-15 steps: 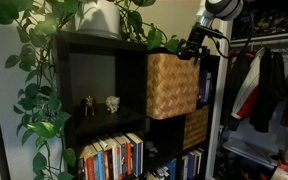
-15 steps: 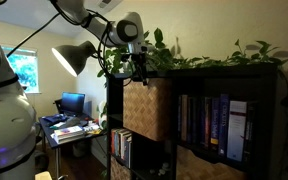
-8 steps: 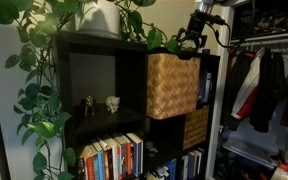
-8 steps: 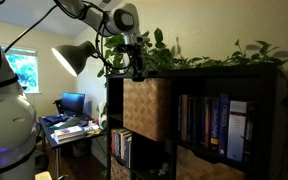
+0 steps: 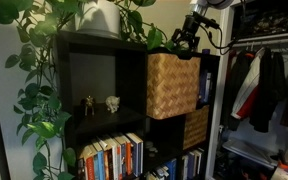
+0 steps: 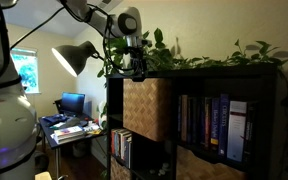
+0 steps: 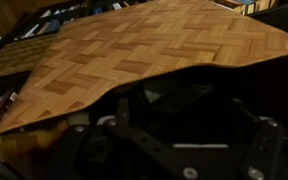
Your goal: Pull out the top brown basket then remove the black sock from the basket and close push in the brown basket
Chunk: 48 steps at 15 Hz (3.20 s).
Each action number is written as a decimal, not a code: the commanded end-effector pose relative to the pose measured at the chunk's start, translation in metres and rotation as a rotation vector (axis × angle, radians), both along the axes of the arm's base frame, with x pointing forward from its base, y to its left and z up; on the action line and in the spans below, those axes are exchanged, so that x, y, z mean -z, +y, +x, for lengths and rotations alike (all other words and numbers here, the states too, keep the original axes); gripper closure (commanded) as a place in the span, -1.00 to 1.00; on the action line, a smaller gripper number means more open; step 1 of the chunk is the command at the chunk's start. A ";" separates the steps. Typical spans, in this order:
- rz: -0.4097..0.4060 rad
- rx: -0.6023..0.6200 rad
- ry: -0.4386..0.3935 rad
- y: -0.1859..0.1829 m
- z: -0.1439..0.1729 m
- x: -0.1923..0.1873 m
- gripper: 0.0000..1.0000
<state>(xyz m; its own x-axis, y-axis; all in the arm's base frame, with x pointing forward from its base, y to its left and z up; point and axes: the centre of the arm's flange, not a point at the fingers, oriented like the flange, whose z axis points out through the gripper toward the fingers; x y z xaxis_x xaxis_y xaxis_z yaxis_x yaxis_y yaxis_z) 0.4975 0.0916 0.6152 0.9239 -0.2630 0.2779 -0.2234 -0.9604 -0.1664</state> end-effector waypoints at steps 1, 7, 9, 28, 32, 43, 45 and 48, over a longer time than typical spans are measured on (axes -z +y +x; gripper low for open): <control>-0.010 -0.151 -0.006 -0.001 0.023 0.023 -1.00; -0.053 -0.295 0.008 -0.001 0.040 0.056 -1.00; -0.063 -0.334 0.019 0.000 0.043 0.066 -1.00; -0.246 -0.539 0.219 0.023 0.069 0.116 -1.00; -0.240 -0.521 0.224 0.024 0.068 0.114 -0.17; -0.221 -0.404 0.145 0.020 0.057 0.041 0.92; -0.208 -0.372 0.112 0.011 0.058 0.024 0.87; -0.199 -0.322 0.058 -0.001 0.054 -0.009 0.84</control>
<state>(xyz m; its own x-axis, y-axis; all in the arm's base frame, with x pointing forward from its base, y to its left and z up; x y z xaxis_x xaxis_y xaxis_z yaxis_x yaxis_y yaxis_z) 0.5633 0.1019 0.5899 0.9649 0.1587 0.2090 0.1523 -0.9872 0.0463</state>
